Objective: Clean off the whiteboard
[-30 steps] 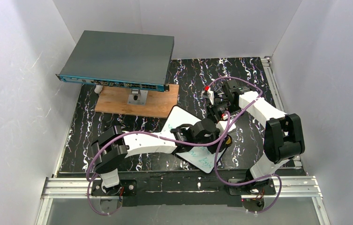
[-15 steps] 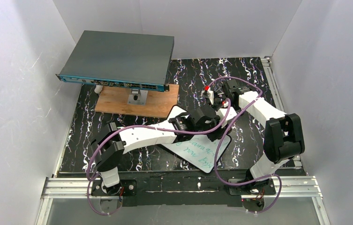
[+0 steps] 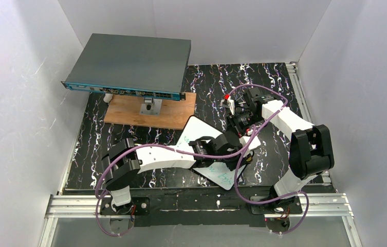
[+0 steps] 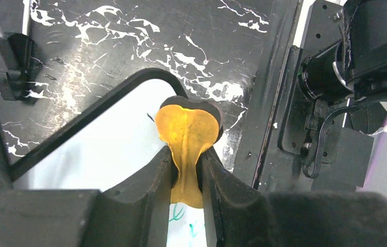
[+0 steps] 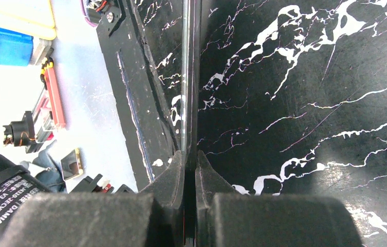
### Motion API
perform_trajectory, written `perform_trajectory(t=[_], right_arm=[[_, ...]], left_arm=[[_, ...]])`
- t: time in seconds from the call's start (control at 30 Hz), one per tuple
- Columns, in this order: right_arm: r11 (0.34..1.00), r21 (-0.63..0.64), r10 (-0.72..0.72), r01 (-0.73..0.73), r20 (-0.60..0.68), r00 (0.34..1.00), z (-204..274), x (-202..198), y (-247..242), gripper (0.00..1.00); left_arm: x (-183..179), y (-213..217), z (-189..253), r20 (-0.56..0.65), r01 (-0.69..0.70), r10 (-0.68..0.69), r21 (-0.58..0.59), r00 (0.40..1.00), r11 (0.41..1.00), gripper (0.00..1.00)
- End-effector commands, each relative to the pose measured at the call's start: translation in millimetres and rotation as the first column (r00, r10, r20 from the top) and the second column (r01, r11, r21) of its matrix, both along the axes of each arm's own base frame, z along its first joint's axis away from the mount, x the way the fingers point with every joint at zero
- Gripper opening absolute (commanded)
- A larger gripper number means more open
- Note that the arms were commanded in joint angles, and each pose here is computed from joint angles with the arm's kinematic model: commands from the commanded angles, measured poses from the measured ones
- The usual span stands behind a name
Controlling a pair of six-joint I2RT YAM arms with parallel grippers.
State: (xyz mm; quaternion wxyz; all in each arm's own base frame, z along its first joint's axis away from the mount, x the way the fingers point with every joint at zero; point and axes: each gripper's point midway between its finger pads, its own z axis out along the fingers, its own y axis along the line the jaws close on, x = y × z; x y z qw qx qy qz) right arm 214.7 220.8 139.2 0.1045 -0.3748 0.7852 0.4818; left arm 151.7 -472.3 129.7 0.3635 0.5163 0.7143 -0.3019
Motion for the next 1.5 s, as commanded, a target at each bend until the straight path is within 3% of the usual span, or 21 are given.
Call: perform_trajectory(t=[0.0,0.37,0.73,1.2,1.47], right_arm=[[0.998,0.06,0.03,-0.034,0.06,0.998,10,2,6,0.01],[0.998,0.06,0.03,-0.034,0.065,0.997,11,2,6,0.01],[0.998,0.059,0.03,-0.034,0.061,0.998,10,1,6,0.01],[0.998,0.056,0.03,-0.033,0.057,0.998,8,2,6,0.01],[0.998,0.058,0.031,-0.035,0.062,0.998,10,2,6,0.01]], left_arm=[[5,16,-13,0.005,-0.053,0.053,0.055,0.999,0.997,0.0],[58,25,20,0.135,-0.166,0.161,0.028,0.978,0.986,0.0],[78,24,33,0.207,-0.239,0.231,0.013,0.951,0.971,0.0],[2,7,-9,0.065,-0.031,0.026,0.073,0.998,0.997,0.0],[5,-15,2,0.135,-0.079,0.077,0.005,0.988,0.997,0.0]])
